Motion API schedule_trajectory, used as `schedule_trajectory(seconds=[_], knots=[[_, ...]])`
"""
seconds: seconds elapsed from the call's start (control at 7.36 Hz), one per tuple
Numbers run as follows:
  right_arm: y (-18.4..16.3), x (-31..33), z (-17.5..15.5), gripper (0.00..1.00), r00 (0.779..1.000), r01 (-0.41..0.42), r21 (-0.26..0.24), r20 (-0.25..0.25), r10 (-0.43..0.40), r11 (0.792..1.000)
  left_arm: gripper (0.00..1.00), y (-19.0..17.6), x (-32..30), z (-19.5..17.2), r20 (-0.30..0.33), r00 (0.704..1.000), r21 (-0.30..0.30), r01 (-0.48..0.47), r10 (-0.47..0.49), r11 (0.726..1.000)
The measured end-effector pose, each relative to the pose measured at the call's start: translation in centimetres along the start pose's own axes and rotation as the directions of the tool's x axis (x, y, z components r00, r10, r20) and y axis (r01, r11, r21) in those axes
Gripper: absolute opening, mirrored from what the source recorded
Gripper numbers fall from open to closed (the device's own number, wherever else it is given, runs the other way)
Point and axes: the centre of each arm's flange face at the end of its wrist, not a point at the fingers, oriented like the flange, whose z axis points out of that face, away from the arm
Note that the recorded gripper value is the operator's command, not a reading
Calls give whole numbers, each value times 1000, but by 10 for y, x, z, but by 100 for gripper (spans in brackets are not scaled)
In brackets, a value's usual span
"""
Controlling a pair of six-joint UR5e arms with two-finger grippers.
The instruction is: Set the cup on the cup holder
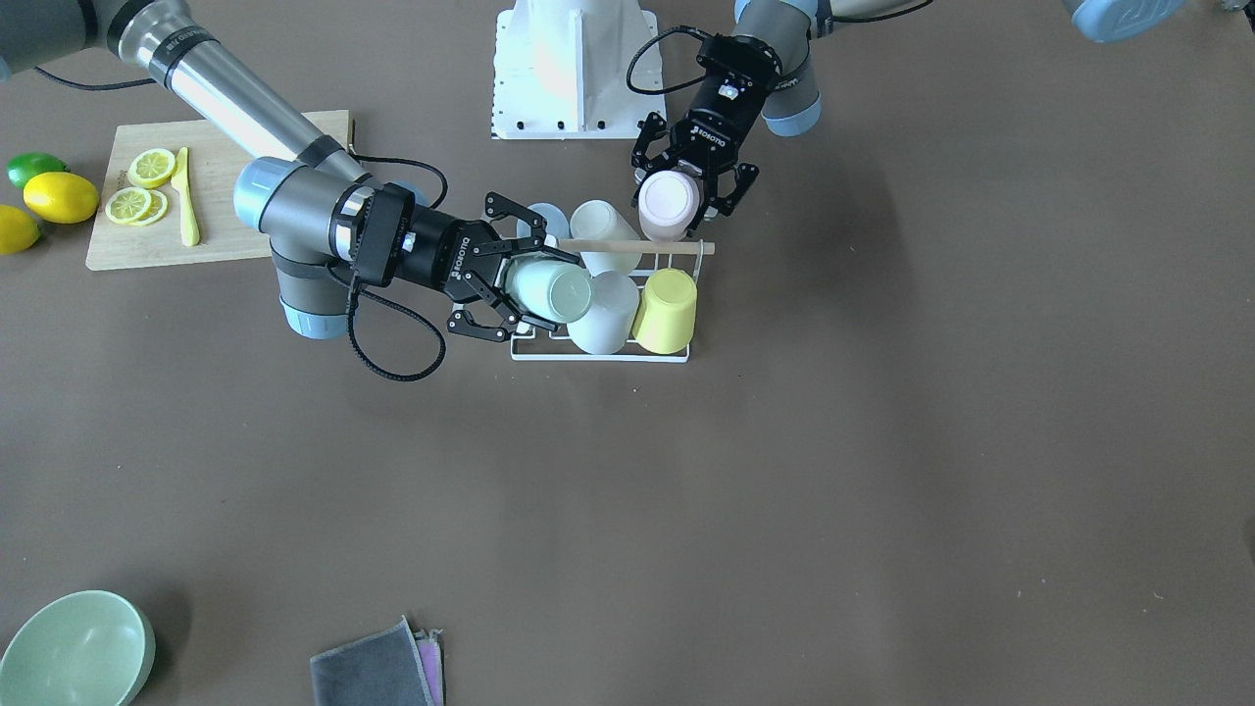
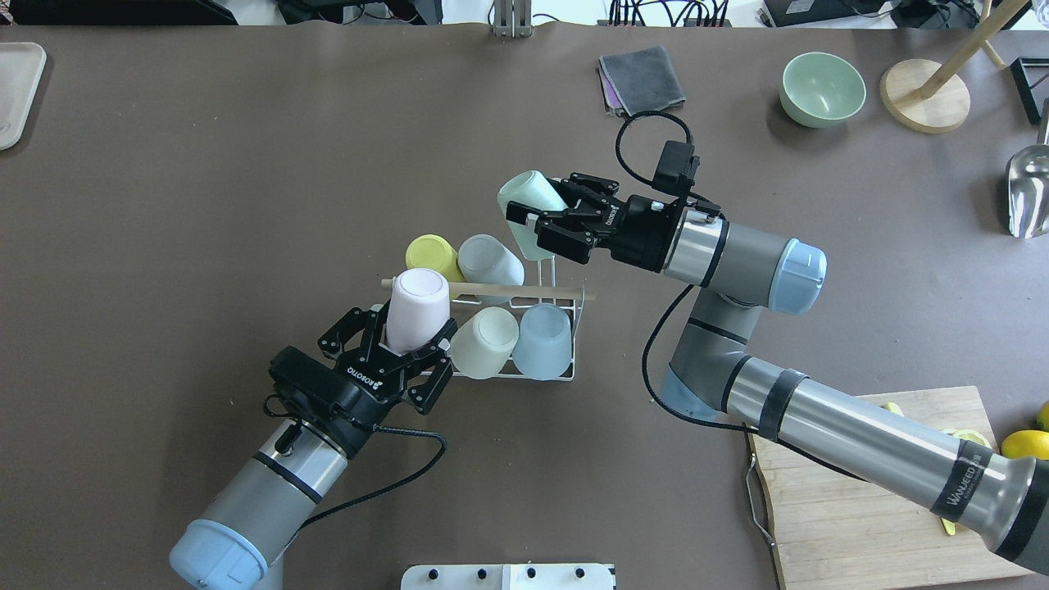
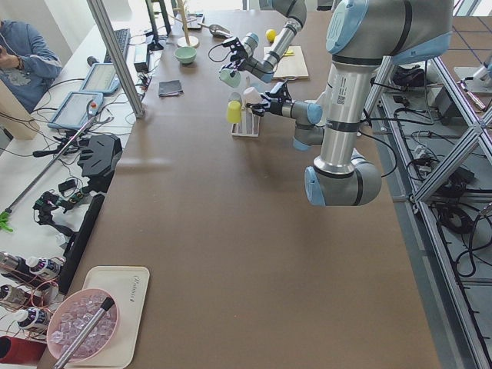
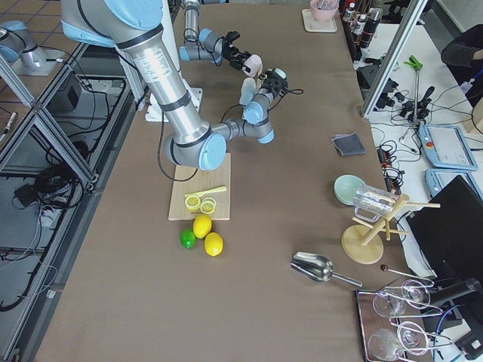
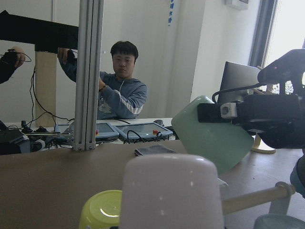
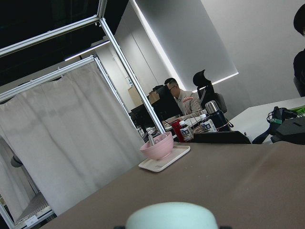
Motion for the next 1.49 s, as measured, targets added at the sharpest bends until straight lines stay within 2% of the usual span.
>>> schedule_trajectory(seconds=[0.41, 0.82, 0.95, 1.22, 1.36, 1.49], knots=[[10, 5, 1, 0, 1000, -5, -16, -11, 5, 1000, 99, -3, -3, -1, -1, 1000, 2, 1, -1, 1000], [17, 4, -2, 0, 1000, -11, -22, -6, 11, 1000, 99, -44, -30, -26, -34, 999, 10, 14, -14, 1000], [18, 5, -3, 0, 1000, -12, -24, -7, 12, 1000, 99, -54, -44, -37, -36, 999, -6, -6, 6, 1000], [21, 7, -7, 0, 1000, -15, -28, -12, 15, 999, 99, -61, -66, -37, -13, 994, -93, -109, 108, 990], [21, 8, -8, 44, 1000, -16, -29, -12, 16, 999, 98, -68, -83, -27, 5, 989, -158, -143, 145, 977], [21, 8, -9, 99, 1000, -17, -30, -13, 17, 999, 98, -77, -105, -14, 22, 989, -232, -138, 147, 963]])
